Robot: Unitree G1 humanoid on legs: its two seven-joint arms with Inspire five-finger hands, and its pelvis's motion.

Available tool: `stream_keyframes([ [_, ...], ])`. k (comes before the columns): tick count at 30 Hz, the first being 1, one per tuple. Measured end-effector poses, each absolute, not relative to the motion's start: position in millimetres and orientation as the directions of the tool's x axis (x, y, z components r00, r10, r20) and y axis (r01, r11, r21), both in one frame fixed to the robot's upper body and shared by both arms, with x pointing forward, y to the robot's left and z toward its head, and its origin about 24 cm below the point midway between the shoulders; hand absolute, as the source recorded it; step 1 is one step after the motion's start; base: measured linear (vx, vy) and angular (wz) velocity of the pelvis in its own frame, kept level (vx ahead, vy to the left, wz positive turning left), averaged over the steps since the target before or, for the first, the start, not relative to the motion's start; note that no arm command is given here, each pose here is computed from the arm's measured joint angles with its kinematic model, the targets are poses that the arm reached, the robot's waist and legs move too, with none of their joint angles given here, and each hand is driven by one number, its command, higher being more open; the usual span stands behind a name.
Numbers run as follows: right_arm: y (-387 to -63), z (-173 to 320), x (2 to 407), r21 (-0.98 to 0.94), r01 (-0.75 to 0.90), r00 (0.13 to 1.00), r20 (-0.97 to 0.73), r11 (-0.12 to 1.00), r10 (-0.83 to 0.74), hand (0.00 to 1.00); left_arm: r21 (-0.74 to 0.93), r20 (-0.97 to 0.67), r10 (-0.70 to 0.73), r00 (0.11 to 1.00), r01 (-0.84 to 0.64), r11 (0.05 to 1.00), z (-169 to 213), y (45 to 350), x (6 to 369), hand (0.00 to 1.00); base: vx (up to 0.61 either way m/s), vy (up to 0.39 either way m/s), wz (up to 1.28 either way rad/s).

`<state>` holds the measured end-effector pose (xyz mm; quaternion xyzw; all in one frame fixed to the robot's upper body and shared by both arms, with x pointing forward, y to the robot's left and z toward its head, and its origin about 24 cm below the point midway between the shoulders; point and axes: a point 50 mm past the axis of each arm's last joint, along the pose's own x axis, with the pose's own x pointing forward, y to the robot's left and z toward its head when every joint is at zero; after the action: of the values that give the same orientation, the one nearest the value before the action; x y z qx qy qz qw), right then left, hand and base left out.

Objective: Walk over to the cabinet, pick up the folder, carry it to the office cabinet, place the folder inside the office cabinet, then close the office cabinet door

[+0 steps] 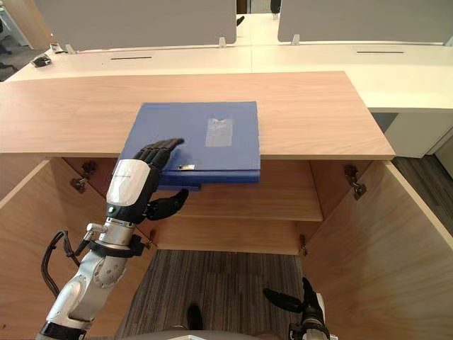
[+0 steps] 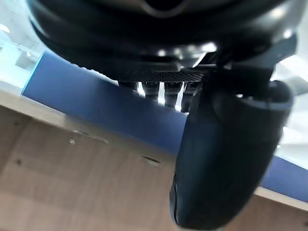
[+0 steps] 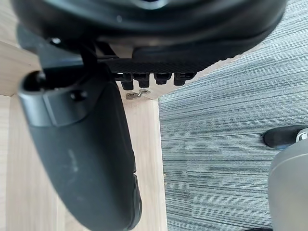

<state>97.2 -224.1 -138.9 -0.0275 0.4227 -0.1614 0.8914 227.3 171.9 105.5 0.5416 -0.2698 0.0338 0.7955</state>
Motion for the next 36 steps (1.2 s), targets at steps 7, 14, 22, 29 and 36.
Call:
stream_keyframes([
  [7,-223,-132,113,-0.154,0.263,0.639,-0.711,0.952,-0.292,1.0,0.811,0.55,-0.221,0.805,-0.451,0.373,129,174,241,0.0,0.02,-0.02,-0.14],
  [14,-223,-119,123,-0.133,0.285,0.699,-0.648,0.949,-0.301,1.0,0.768,0.586,-0.237,0.775,-0.438,0.468,136,159,229,0.0,-0.02,-0.011,-0.16],
  [22,-205,-55,165,0.05,0.316,0.894,-0.35,0.947,-0.28,1.0,0.643,0.635,-0.374,0.676,-0.196,0.74,152,117,195,0.0,-0.05,0.01,-0.01],
  [29,-195,30,183,0.238,0.229,0.968,0.045,0.944,-0.246,1.0,0.19,0.69,-0.249,0.68,0.162,0.968,169,118,178,0.0,-0.01,0.004,-0.02],
  [36,-195,92,189,0.311,0.139,0.915,0.322,0.94,-0.241,1.0,-0.219,0.622,-0.127,0.773,0.327,0.919,159,147,178,0.0,0.02,-0.003,-0.1],
])
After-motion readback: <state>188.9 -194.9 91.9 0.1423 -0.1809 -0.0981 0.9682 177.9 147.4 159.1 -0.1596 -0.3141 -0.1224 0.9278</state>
